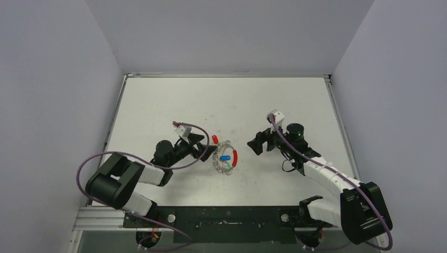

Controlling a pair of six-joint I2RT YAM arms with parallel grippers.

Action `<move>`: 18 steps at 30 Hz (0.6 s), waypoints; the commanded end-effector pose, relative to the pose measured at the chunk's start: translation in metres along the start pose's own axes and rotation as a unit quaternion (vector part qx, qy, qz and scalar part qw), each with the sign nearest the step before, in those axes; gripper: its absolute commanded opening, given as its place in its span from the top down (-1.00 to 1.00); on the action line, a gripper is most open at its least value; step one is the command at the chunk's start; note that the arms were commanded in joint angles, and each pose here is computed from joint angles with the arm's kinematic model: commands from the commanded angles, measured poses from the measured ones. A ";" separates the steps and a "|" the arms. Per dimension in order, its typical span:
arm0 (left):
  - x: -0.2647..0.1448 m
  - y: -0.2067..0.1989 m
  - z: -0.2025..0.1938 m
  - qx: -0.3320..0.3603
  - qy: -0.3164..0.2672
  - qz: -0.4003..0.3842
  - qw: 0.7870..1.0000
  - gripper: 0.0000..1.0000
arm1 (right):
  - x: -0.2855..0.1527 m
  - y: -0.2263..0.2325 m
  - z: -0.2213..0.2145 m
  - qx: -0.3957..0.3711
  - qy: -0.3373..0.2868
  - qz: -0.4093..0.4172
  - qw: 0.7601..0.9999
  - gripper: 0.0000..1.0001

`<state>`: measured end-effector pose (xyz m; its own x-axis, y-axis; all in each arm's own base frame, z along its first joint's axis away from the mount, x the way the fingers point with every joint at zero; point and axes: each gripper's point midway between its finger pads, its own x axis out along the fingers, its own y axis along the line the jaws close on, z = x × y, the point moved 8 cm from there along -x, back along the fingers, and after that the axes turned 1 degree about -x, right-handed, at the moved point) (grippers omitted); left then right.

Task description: Put the keys on the keyring

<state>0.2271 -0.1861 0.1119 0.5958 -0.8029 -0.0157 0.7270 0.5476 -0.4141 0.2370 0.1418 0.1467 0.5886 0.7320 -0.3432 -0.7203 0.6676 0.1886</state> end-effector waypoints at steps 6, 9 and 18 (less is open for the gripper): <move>-0.047 0.038 0.072 0.072 0.048 0.216 0.973 -0.94 | -0.052 -0.079 0.006 0.036 0.004 -0.283 0.958 -1.00; -0.072 0.057 0.079 0.065 0.081 0.325 0.940 -0.94 | -0.071 -0.097 -0.004 0.032 0.011 -0.383 0.923 -1.00; -0.090 0.114 0.079 0.115 0.070 0.468 0.873 -0.94 | -0.071 -0.132 -0.038 0.010 -0.019 -0.483 0.875 -1.00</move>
<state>0.2688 -0.0562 0.1512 0.9235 -0.1544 -0.3512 0.1329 0.9875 -0.0846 0.2595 0.0114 0.1109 0.8953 -0.0461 -0.4430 -0.0088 0.9926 -0.1210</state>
